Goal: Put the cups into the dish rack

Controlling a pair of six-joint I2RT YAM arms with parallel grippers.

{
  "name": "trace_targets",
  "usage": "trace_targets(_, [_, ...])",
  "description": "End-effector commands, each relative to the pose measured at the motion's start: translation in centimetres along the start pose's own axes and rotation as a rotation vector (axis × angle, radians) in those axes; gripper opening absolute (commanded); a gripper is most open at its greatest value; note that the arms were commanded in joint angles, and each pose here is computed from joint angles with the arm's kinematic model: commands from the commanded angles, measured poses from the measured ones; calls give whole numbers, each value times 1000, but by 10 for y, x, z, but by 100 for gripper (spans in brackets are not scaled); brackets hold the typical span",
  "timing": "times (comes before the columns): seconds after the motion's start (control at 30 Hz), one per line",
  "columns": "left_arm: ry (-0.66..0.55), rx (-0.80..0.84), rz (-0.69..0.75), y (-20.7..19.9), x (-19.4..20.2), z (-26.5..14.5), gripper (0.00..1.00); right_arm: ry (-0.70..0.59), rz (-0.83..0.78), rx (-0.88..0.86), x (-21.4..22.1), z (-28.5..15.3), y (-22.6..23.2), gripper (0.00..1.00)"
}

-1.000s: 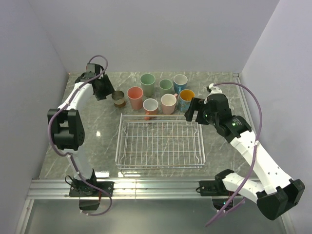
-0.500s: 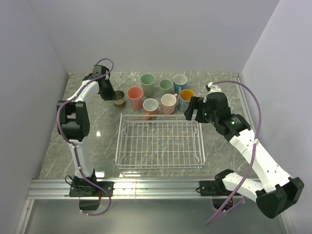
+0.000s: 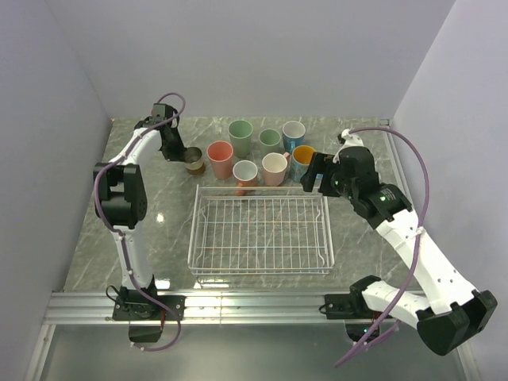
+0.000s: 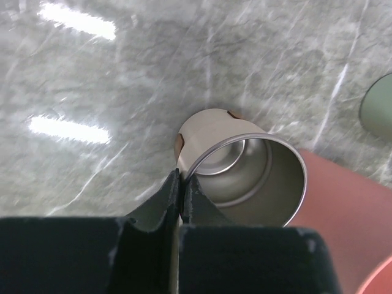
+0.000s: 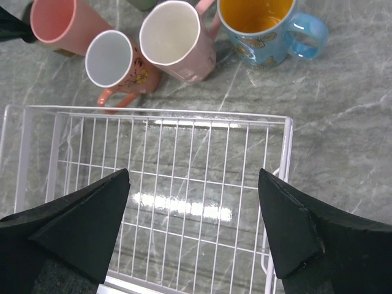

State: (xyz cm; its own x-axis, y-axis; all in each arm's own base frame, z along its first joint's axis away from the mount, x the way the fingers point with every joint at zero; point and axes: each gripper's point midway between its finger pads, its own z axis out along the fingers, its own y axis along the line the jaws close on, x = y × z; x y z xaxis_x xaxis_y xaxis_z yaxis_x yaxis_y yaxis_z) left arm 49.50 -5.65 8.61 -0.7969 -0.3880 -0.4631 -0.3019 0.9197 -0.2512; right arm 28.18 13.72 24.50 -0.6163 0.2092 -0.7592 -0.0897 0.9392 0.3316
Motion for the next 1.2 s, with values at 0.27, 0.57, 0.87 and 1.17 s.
trace_targets(0.27, [-210,68,22,-2,-27,-125,0,-158,12,-120,-47,-43,28,93])
trace_targets(0.57, [-310,292,-14,-30,-8,-204,0,-130,81,-278,-51,-53,61,92])
trace_targets(0.87, [-287,928,119,-138,35,-307,1,-32,61,-673,-64,-64,139,89])
trace_targets(1.17, [-171,1389,-29,-175,66,-379,1,19,123,-902,-76,-73,176,94])
